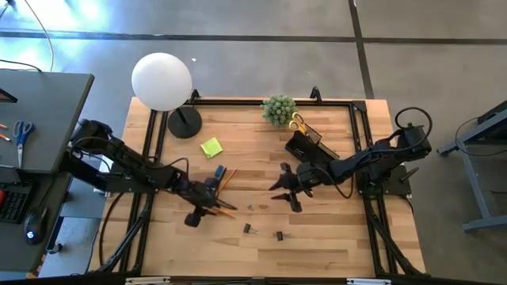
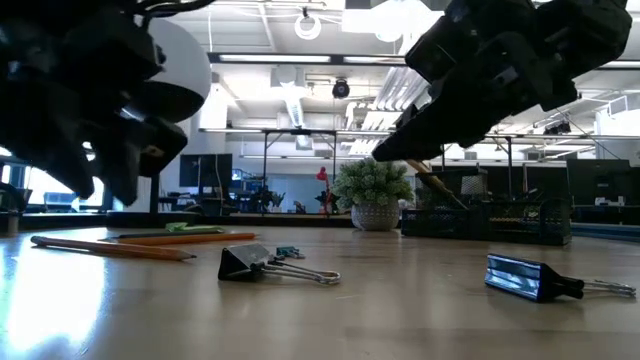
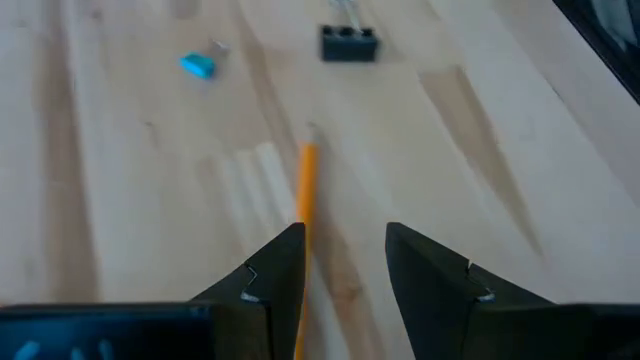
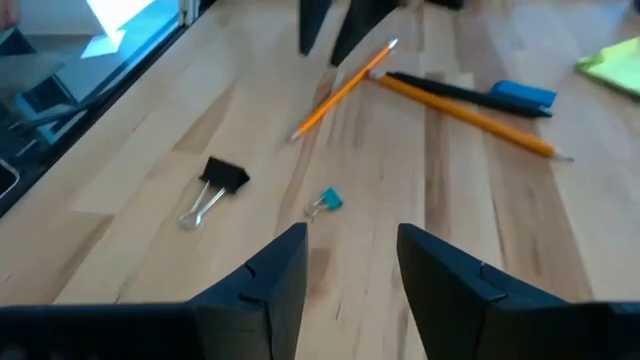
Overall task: Pick and place office supplies into organizer
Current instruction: Put the bottom orange pencil into the desk organizer
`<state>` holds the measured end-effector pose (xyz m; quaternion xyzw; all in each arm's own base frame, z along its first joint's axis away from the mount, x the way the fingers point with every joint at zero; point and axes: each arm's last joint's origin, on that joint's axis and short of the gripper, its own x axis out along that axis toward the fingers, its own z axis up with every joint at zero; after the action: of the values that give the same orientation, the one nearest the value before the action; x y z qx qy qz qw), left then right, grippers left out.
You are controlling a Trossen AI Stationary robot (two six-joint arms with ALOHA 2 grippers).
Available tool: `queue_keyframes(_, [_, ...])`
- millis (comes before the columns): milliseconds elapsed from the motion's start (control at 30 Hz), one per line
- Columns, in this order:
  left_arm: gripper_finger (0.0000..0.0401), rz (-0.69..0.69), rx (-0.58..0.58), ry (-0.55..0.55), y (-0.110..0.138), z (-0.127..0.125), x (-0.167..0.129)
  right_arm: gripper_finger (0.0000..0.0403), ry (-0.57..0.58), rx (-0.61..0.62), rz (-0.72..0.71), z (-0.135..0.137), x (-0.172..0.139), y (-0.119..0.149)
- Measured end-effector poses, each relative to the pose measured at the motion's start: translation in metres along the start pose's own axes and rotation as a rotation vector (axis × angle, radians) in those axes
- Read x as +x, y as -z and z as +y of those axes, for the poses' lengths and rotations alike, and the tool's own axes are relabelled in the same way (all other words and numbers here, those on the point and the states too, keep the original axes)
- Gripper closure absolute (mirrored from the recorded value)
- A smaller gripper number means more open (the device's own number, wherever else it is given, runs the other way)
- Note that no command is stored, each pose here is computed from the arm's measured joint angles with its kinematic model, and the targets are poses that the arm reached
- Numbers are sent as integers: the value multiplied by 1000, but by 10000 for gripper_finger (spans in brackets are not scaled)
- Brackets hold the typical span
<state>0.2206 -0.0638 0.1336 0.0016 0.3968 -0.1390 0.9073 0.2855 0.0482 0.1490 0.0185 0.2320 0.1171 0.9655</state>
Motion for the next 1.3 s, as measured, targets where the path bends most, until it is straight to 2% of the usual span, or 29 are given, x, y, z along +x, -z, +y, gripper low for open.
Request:
queue_keyframes(100, [272, 4, 12, -7, 1, -3, 0, 249, 27, -2, -22, -1, 0, -2])
queue_keyframes(333, [272, 6, -32, -139, 2, 1, 0, 249, 69, -7, -22, -2, 0, -2])
queue_keyframes(500, [272, 92, -45, -84, 10, 0, 0, 255, 69, -8, -21, -2, 0, -2])
queue_keyframes(600, [272, 124, -44, -108, 13, 0, -1, 258, 70, -8, -21, -2, 0, -2])
queue_keyframes(933, [272, 46, -40, -104, 6, 0, 4, 258, 73, -9, -21, -2, 0, -2])
queue_keyframes(1300, [272, 94, -40, -106, 15, 2, 24, 258, 74, -8, -14, -2, 0, -1])
